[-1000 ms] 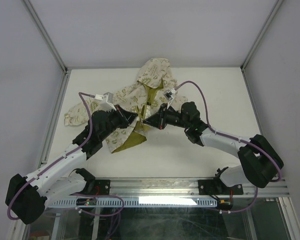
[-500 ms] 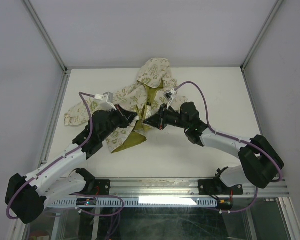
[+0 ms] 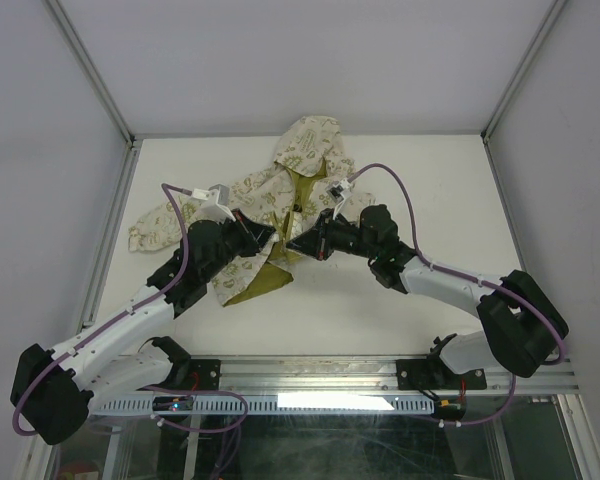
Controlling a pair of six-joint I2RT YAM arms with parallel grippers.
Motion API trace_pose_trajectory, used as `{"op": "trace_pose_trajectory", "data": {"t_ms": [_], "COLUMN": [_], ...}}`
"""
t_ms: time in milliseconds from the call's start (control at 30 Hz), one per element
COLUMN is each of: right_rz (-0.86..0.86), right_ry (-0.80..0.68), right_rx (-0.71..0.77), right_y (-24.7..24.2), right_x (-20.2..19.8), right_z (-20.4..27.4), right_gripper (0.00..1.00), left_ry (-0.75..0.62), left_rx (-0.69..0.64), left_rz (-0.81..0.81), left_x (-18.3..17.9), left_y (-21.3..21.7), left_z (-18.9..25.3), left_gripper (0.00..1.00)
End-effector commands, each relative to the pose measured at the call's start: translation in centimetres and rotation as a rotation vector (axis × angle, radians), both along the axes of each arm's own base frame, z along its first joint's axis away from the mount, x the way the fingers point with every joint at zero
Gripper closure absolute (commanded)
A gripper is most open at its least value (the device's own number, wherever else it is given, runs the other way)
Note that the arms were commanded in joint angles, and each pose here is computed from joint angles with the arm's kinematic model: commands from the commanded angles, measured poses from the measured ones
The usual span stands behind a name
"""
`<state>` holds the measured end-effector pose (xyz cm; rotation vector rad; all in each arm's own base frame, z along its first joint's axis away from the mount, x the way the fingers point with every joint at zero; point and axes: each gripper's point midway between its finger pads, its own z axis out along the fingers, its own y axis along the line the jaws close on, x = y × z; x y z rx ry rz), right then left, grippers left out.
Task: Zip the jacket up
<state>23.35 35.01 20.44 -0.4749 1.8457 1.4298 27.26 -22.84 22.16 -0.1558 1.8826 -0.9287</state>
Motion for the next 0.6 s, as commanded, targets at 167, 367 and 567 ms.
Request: {"op": "trace_pose_trajectory", "data": {"t_ms": [167,367,567], "right_rz": [0.001,0.002,0.002], "right_ry": [-0.09,-0.085,-0.088], "right_rx": [0.056,0.052,0.055], "right_y": [0.39,0.32,0.39], "right_x": [0.06,-0.11,-0.02], "right_z": [3.35,3.31,3.39], "right_gripper": [1.0,1.0,1.0], "left_ry": [-0.087,-0.086,-0.082], "left_rx": [-0.031,-0.025,-0.024], "left_rz": [0.013,0.012,0.008], "left_x": [0.56,0.54,0.51], "left_y": [-0.19,-0.21,-0.33], "left_z": [3.48,3.36,3.24], "left_gripper": [1.0,1.0,1.0]}}
